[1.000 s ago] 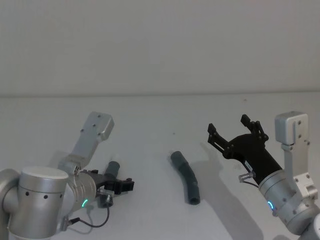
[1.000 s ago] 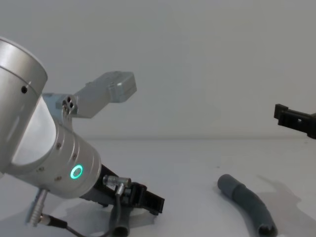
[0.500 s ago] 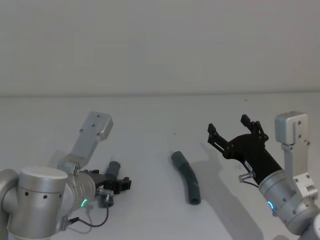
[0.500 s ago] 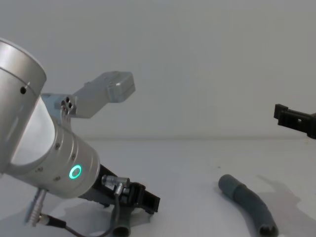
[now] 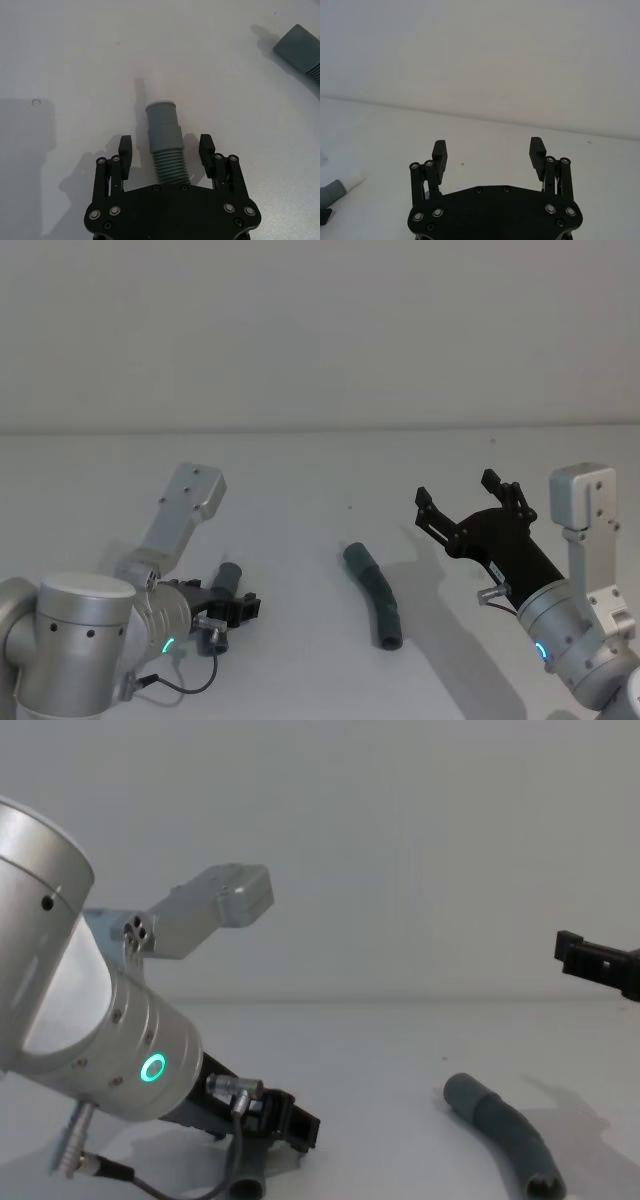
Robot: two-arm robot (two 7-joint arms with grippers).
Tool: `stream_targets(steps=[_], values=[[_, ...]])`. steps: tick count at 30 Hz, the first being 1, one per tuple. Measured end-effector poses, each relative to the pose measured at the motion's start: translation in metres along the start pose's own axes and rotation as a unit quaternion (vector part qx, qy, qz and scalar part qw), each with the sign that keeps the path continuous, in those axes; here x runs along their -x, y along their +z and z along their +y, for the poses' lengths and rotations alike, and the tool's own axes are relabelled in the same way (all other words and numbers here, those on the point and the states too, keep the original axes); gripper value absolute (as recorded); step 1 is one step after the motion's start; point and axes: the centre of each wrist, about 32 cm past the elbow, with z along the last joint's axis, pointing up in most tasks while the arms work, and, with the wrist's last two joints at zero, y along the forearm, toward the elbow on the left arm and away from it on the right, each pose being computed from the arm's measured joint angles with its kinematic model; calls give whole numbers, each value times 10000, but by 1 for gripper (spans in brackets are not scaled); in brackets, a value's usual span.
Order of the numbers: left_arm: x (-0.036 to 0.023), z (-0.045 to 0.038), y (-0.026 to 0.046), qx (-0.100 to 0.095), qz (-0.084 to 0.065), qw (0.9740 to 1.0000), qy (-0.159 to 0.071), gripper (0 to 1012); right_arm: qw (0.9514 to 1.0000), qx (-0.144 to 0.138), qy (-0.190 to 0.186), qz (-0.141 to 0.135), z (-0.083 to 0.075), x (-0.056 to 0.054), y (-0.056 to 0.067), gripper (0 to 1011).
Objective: Use both hands to pick up one end of the pipe from the table, align the ends, and insert them.
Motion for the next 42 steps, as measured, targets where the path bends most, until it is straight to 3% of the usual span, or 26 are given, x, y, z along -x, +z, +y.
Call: stream_targets(steps=[42], values=[[5,-3,-3,-7,-2,10000,-16,506,10000,0,0,0,0,0,0,1000]])
